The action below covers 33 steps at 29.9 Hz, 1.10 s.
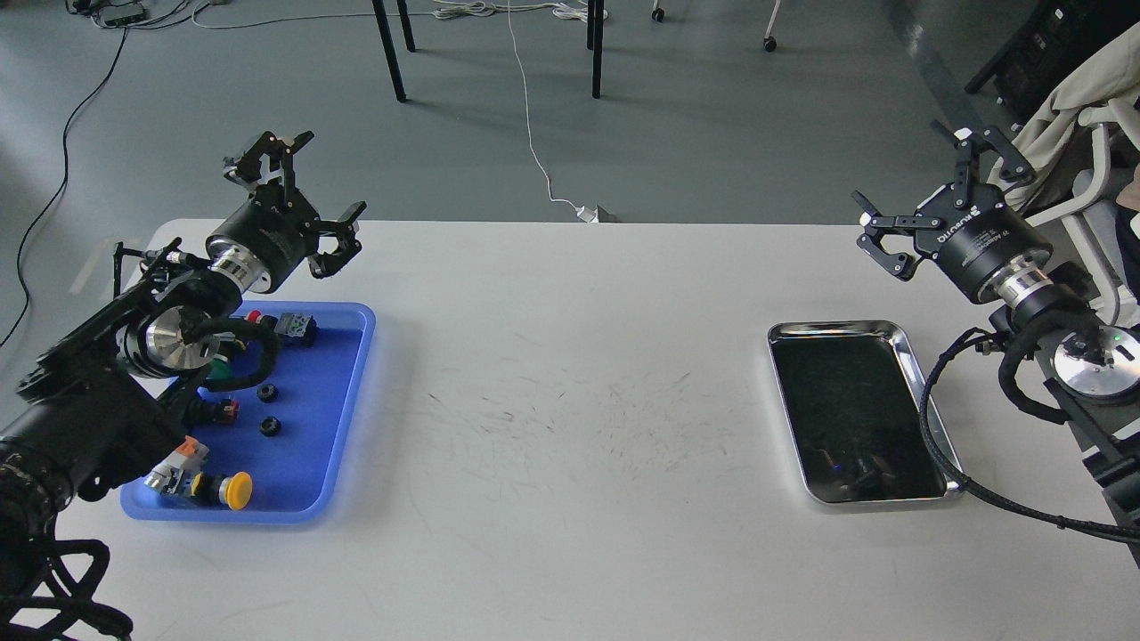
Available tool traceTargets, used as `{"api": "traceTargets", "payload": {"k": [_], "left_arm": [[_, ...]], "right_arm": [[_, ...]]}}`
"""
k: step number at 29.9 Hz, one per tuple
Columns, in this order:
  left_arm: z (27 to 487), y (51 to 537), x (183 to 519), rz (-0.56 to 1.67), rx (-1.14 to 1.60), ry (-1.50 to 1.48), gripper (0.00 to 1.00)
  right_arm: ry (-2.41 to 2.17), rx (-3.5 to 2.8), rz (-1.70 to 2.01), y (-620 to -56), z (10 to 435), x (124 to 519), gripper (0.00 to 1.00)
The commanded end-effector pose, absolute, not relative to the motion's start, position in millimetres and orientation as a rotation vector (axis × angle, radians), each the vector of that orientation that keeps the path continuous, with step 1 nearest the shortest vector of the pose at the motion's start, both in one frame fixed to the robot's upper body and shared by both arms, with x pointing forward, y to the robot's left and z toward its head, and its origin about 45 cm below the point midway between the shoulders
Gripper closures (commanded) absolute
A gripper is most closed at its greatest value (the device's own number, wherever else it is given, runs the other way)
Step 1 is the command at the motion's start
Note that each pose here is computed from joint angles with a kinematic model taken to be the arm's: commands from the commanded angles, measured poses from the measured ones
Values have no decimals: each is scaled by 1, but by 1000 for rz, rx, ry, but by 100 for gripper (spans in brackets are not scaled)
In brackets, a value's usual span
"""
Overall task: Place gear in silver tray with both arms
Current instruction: 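Move the left gripper over the black gears in the blue tray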
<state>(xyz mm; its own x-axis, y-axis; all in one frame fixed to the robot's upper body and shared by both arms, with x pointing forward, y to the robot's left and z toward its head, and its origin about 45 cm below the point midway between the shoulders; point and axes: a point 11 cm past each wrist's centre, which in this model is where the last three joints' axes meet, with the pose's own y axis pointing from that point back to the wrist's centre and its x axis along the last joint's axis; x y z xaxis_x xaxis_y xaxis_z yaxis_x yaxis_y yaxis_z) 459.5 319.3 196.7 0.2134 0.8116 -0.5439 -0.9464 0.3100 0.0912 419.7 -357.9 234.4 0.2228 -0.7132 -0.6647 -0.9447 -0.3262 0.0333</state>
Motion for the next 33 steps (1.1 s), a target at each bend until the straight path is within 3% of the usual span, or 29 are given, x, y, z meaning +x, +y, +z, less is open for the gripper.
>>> {"api": "traceTargets", "payload": {"k": [1,33], "left_arm": [[196,318,459,1242,-280,556,2],[227,329,450,1175,-216,439,2]], "right_arm": [[1529,-2123,836,-357,235,420,1],[1513,-2120,893,-353,216,406,1]]}}
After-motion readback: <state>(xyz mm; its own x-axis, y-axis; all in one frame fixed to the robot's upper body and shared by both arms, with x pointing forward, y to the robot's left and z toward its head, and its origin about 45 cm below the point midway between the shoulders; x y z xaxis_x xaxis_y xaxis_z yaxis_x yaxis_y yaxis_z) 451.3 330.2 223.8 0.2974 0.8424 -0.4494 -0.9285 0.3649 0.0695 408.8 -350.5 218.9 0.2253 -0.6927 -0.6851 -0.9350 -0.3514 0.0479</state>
